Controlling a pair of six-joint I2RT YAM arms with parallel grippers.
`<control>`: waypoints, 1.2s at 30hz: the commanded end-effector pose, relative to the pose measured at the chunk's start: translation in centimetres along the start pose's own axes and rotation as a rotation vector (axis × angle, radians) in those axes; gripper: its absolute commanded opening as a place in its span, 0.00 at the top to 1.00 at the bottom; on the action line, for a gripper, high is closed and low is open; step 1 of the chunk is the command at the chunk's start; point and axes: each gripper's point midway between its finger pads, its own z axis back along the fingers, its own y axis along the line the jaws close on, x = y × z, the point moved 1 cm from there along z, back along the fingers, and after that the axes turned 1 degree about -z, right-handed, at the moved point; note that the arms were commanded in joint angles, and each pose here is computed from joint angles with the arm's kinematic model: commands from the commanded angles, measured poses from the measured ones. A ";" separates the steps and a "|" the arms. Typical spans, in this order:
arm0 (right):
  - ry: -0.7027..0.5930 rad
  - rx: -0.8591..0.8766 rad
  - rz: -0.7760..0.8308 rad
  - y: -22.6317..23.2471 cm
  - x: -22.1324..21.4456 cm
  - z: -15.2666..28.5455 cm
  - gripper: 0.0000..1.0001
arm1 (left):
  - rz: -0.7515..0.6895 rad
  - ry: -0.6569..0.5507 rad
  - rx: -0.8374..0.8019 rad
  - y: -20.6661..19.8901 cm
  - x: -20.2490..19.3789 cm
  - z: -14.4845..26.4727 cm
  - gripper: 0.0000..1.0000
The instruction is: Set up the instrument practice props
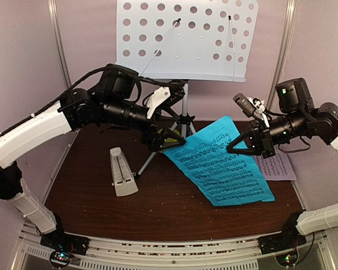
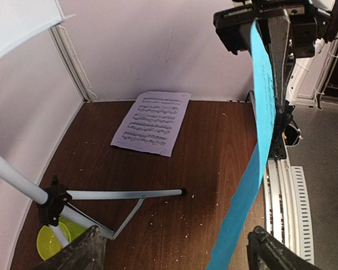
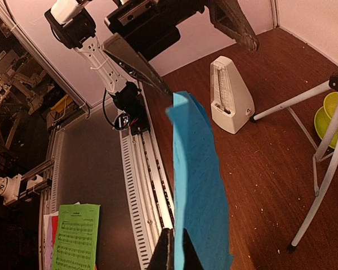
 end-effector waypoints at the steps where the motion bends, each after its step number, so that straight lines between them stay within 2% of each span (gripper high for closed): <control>1: 0.047 -0.045 0.082 0.0 0.4 -0.3 1.00 | -0.034 -0.032 -0.083 -1.7 1.5 -1.1 0.12; 4: 0.068 -0.039 0.116 0.2 1.1 -1.0 1.00 | -0.018 -0.019 -0.078 -1.5 1.4 -2.0 0.18; 10: 0.074 -0.049 0.159 0.1 1.8 -1.8 1.00 | 0.032 -0.009 -0.076 -1.2 1.5 -2.8 0.52; 15: 0.063 -0.077 0.171 -0.5 1.7 -1.9 1.00 | 0.048 -0.013 -0.098 -1.6 1.4 -2.9 0.67; 19: 0.045 -0.102 0.173 -0.8 1.9 -1.7 1.00 | 0.027 -0.034 -0.102 -1.7 1.9 -2.8 0.90; 20: 0.037 -0.117 0.170 -1.0 2.0 -1.6 0.96 | 0.021 -0.044 -0.101 -1.7 2.1 -2.7 0.98; 22: 0.022 -0.140 0.162 -1.2 1.9 -1.4 0.79 | 0.032 -0.091 -0.079 -1.3 2.9 -1.9 1.00; 24: 0.005 -0.158 0.152 -1.5 1.3 -1.4 0.61 | 0.042 -0.230 -0.053 -0.7 4.7 -0.4 1.00; 26: -0.016 -0.183 0.140 -1.9 0.6 -1.1 0.52 | 0.068 -0.326 -0.022 -0.1 5.3 1.5 1.00; 30: -0.041 -0.233 0.112 -2.6 -1.1 -0.3 0.47 | 0.117 -0.349 -0.021 1.0 4.2 2.7 1.00; 36: -0.052 -0.327 0.097 -3.8 -2.7 1.2 0.50 | 0.162 -0.369 -0.067 1.1 3.7 3.9 1.00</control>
